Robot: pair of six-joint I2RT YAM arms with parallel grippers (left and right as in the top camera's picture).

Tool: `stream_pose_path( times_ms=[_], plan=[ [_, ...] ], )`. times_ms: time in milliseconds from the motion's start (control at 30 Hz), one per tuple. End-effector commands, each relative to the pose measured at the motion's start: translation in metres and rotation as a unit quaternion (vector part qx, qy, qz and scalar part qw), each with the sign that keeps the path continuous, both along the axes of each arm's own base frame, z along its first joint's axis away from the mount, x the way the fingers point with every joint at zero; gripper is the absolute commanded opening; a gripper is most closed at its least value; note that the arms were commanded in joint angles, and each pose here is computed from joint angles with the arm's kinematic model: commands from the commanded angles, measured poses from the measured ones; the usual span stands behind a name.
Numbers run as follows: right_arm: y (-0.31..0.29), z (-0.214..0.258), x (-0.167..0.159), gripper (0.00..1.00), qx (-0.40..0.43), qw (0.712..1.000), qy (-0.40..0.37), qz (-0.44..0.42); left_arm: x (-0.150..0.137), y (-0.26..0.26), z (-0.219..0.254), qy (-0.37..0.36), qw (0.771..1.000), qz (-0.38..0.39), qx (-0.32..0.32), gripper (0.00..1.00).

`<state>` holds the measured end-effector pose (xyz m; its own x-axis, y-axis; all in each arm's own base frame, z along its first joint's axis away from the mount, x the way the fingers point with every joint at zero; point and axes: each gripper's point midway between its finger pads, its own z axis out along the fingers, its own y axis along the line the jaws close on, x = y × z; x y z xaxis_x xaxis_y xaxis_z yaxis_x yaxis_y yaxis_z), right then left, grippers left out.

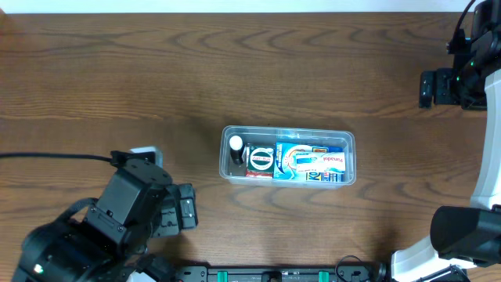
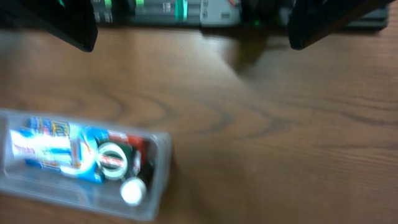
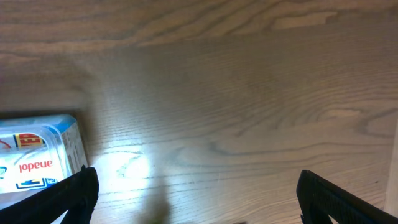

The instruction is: Pack container

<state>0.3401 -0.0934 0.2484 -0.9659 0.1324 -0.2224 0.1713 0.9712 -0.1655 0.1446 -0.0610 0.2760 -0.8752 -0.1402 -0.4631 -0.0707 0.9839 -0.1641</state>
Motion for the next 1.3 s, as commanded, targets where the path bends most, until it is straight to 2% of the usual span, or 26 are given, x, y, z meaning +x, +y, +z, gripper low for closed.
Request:
stream_pose_path(
  times_ms=[0,167,300,500,667,1000,1100,1267],
  plan=[
    [-0.003,0.008,-0.002,0.99,-0.006,1.000,-0.013,-0.010,0.004,0.023,-0.016,-0.031,0.998,0.044,0.018,0.98],
    [-0.003,0.008,-0.002,0.99,-0.006,1.000,-0.013,-0.010,0.015,0.043,-0.051,-0.090,0.990,0.113,-0.004,0.98],
    [-0.003,0.008,-0.002,0.99,-0.006,1.000,-0.013,-0.010,0.033,0.052,-0.076,-0.160,0.974,0.157,-0.034,0.98],
    [-0.003,0.009,-0.002,0.99,-0.006,1.000,-0.013,-0.010,0.056,0.041,-0.106,-0.254,0.957,0.117,-0.075,0.98],
    [-0.003,0.009,-0.002,0.99,-0.006,1.000,-0.013,-0.010,0.075,0.042,-0.114,-0.337,0.931,0.105,-0.092,0.98],
    [-0.003,0.008,-0.002,0.99,-0.006,1.000,-0.013,-0.010,0.097,0.056,-0.124,-0.437,0.888,0.119,-0.083,0.98],
    [-0.003,0.009,-0.002,0.99,-0.006,1.000,-0.013,-0.010,0.100,0.056,-0.130,-0.448,0.884,0.110,-0.072,0.98],
    [-0.003,0.008,-0.002,0.99,-0.006,1.000,-0.013,-0.010,0.099,0.057,-0.139,-0.437,0.896,0.078,-0.015,0.98]
  ],
)
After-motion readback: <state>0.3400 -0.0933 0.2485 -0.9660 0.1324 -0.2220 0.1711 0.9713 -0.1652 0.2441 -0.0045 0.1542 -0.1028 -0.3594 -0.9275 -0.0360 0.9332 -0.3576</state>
